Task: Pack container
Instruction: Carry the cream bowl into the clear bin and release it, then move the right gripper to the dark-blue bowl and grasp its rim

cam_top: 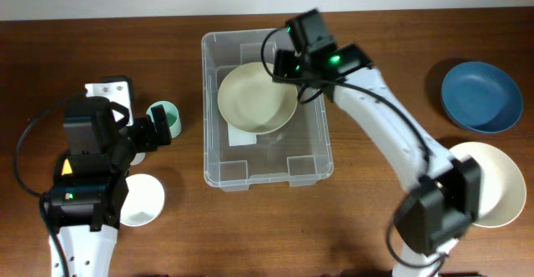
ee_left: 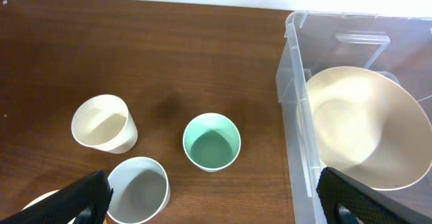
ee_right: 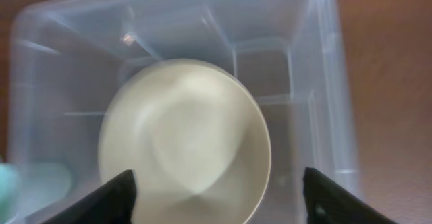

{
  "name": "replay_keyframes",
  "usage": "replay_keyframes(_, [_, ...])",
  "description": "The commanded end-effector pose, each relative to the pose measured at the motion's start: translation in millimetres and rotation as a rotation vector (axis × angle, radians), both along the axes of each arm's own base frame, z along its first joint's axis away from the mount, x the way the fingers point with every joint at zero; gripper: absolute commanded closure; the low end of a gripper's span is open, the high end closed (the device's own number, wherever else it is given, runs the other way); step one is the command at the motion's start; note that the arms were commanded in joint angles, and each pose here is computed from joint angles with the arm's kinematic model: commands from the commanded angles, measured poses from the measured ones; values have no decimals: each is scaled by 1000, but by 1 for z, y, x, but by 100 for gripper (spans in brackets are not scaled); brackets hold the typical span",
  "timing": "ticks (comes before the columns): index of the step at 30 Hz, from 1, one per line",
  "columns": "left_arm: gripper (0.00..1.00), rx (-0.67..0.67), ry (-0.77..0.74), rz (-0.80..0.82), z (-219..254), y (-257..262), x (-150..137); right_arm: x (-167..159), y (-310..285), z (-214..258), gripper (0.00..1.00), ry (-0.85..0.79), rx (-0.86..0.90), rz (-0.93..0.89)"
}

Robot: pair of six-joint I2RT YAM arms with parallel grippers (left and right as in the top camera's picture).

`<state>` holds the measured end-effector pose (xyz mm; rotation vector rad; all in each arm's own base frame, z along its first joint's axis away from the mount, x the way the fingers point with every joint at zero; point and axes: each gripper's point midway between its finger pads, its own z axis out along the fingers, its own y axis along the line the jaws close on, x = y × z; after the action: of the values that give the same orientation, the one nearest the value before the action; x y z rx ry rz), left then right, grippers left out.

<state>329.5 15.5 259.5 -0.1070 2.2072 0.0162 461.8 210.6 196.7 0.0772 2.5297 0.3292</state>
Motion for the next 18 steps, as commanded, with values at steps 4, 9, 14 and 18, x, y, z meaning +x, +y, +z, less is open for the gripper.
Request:
replay_keyframes(4, [1, -7, -21, 4, 9, 1, 3, -3, -63, 84, 1, -191, -219, 85])
replay_keyframes(9, [0, -7, -21, 4, 9, 1, 3, -11, -191, 69, 1, -59, -377, -384])
replay_keyframes(14, [1, -7, -21, 4, 9, 1, 3, -22, -276, 47, 1, 64, -471, -545])
replay_keyframes(18, [1, -7, -20, 4, 9, 1, 3, -26, -316, 19, 1, 165, -497, -586])
